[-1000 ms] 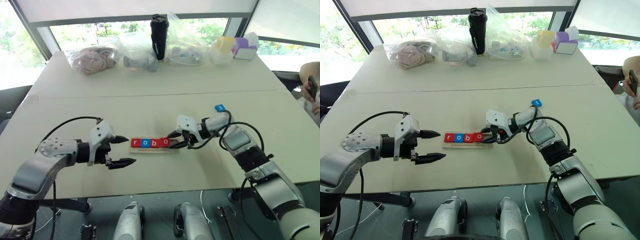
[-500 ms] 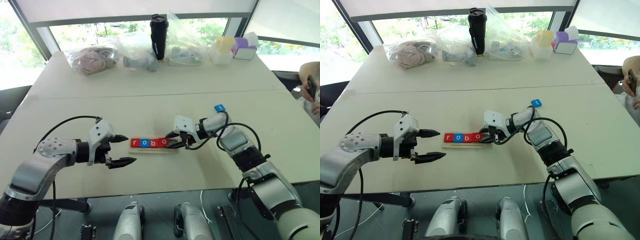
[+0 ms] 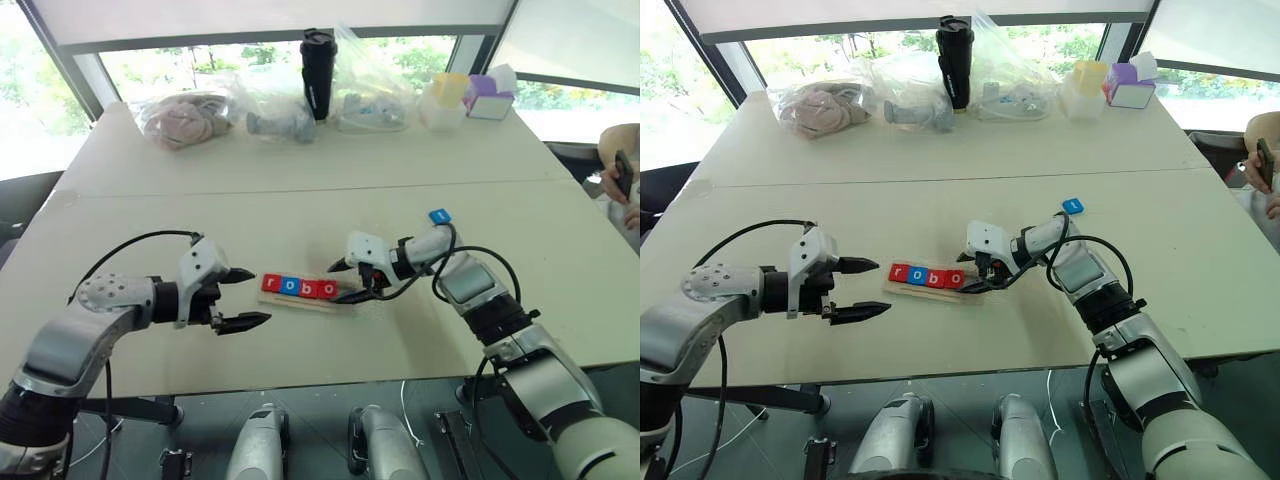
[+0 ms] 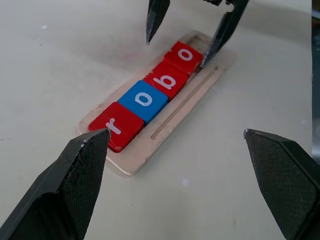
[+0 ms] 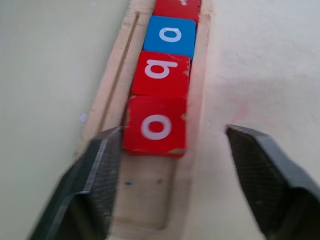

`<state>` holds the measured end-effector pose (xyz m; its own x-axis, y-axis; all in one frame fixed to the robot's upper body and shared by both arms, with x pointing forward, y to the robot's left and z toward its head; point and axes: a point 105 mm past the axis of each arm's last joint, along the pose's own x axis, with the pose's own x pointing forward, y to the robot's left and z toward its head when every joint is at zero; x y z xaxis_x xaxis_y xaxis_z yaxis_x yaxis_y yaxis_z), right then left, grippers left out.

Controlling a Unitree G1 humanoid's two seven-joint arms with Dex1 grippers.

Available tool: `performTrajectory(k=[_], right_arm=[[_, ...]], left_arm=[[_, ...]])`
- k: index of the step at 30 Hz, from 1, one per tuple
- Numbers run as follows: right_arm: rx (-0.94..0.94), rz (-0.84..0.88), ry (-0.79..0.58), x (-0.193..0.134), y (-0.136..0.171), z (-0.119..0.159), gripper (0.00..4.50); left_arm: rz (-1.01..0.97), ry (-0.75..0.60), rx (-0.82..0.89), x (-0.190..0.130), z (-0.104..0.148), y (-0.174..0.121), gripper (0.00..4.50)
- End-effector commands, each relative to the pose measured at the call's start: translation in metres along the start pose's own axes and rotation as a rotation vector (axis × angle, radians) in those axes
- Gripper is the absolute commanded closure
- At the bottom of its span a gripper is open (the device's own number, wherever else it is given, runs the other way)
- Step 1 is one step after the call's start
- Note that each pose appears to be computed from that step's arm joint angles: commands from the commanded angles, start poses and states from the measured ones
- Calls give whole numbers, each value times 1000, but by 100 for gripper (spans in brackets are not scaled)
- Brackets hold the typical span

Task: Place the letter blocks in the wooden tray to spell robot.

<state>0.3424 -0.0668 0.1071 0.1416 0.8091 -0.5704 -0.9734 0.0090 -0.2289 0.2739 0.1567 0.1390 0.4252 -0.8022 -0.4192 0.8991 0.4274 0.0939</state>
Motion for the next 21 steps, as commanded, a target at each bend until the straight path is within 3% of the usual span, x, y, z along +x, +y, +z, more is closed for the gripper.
performTrajectory(k=[1, 8, 13, 21], right_arm=[[-60, -52, -52, -10, -10, 19, 4], [-99, -142, -115, -25, -29, 39, 4], [-116, -105, -123, -26, -18, 42, 4], [-91, -280, -74, -25, -36, 19, 4]], left_arm=[[5, -13, 31, -1, 6, 2, 0], [8, -12, 33, 0, 5, 4, 0], [10, -13, 35, 0, 5, 4, 0], [7, -18, 32, 2, 5, 3, 0]])
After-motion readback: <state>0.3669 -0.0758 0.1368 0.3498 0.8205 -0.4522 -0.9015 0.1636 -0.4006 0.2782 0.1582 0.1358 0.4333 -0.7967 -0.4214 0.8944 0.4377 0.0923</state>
